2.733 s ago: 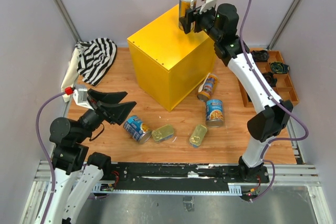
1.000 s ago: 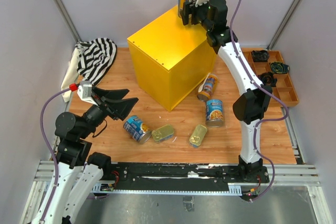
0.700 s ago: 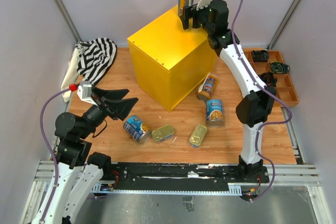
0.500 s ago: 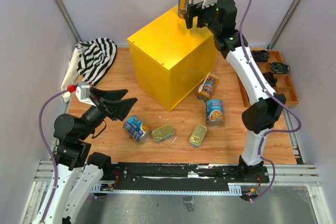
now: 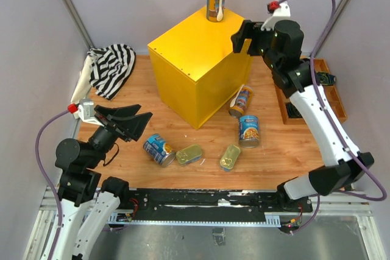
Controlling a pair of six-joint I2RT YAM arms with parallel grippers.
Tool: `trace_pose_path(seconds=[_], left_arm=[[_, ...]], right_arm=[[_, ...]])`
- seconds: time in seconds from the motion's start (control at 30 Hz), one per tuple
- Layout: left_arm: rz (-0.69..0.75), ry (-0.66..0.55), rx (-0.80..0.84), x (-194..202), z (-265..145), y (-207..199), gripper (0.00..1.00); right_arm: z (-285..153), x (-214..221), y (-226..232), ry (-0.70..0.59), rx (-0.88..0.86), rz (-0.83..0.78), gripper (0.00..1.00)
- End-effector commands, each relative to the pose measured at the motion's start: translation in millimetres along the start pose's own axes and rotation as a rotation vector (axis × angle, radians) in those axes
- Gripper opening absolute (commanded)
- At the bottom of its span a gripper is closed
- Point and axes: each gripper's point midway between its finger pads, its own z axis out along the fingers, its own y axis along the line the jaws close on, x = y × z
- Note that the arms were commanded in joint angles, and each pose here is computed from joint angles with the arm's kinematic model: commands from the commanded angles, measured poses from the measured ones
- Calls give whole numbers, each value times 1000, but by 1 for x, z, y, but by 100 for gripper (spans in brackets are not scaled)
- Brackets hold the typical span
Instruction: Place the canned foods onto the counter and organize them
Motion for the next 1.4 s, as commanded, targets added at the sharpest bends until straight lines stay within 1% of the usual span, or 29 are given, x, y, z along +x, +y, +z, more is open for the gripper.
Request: trace_pose_path(seconds=[0.0, 0.2, 0.27, 0.37, 0.47, 0.83, 1.13, 1.37], left_arm=[[-22, -37, -25, -10, -6, -2, 75], [-53, -50, -24, -8, -9, -2, 74], [-51, -44, -23, -7, -10, -2, 74], [-38, -31, -16, -4, -11, -3, 74], [-28, -18, -9, 0, -10, -2, 74], [-22, -4, 3, 12, -8, 4, 74], [-25, -2, 11, 16, -7, 6, 74], [-47, -2, 5, 25, -2, 14, 74]], right_arm=[[-33, 53, -22, 135, 153, 163, 95], [-61, 129, -52, 254, 283, 262, 96], [-65, 152, -64, 284, 333, 307, 99], [-62, 182, -79, 336, 375, 376, 100], [-50, 208, -89, 400, 394, 412, 100], [-12, 263, -124, 519, 471, 481, 98], [21, 276, -137, 565, 468, 456, 98], [41, 293, -147, 620, 504, 444, 98]])
